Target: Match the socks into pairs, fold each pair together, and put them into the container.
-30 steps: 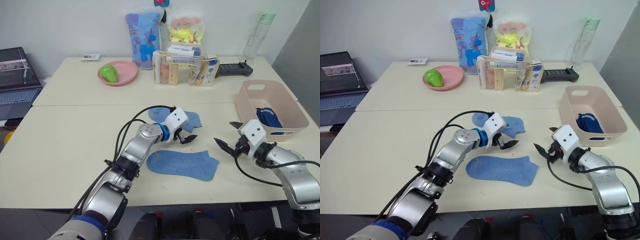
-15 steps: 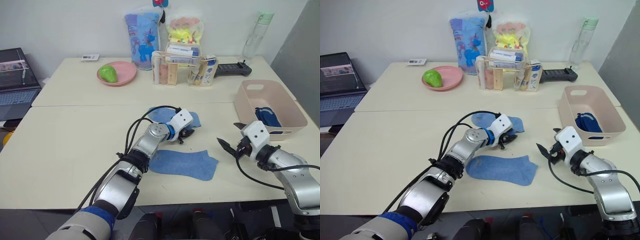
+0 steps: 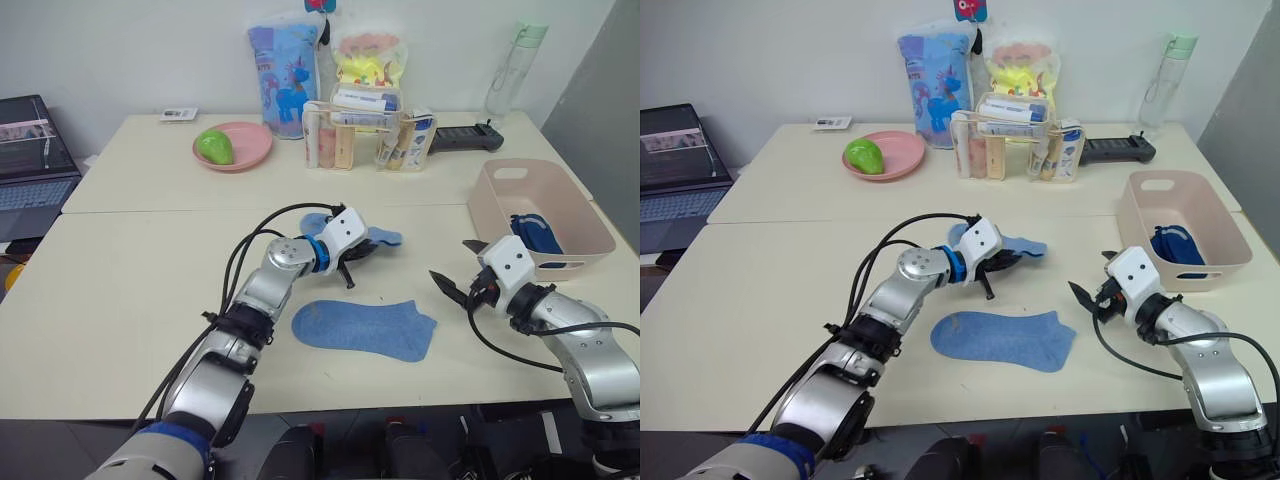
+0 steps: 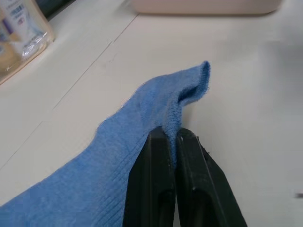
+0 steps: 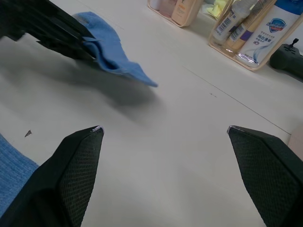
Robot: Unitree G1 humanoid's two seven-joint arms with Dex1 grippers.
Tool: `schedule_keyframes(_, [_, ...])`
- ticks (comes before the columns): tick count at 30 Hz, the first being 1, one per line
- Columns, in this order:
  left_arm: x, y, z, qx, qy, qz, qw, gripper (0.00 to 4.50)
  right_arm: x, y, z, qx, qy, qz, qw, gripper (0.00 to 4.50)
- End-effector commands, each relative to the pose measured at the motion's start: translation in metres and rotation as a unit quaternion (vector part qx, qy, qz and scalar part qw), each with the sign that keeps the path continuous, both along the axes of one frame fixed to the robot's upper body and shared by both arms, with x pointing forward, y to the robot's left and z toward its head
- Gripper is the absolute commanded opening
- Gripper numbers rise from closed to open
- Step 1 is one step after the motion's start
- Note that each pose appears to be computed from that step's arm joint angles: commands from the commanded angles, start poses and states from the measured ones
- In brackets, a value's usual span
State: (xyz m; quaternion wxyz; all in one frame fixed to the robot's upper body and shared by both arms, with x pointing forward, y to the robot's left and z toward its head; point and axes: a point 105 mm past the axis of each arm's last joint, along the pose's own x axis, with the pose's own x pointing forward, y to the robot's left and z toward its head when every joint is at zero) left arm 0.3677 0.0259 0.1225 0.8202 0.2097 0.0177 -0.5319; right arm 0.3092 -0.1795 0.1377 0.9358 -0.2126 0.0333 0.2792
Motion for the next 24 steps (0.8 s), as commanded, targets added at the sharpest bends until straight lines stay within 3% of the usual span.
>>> schedule_keyframes(1, [-0.017,0.007,0.021,-0.006,-0.028,-0.034,0.999,0.01,0.001,-0.004,0.012,-0.001,-0.022,0.004,1.0,4.5])
schedule_keyframes(5, [-0.041,0.022,0.018,-0.002,-0.013,-0.066,0.998,0.01,0.001,-0.005,0.011,-0.003,-0.021,0.003,1.0,4.5])
schedule_keyframes(12, [-0.055,0.028,0.014,0.009,-0.012,-0.081,0.997,0.01,0.0,0.002,0.012,-0.001,-0.019,0.017,1.0,4.5])
schedule_keyframes(24, [-0.05,0.017,0.007,0.014,-0.006,-0.059,0.998,0.01,-0.034,0.055,0.01,0.009,0.033,0.161,0.986,4.5])
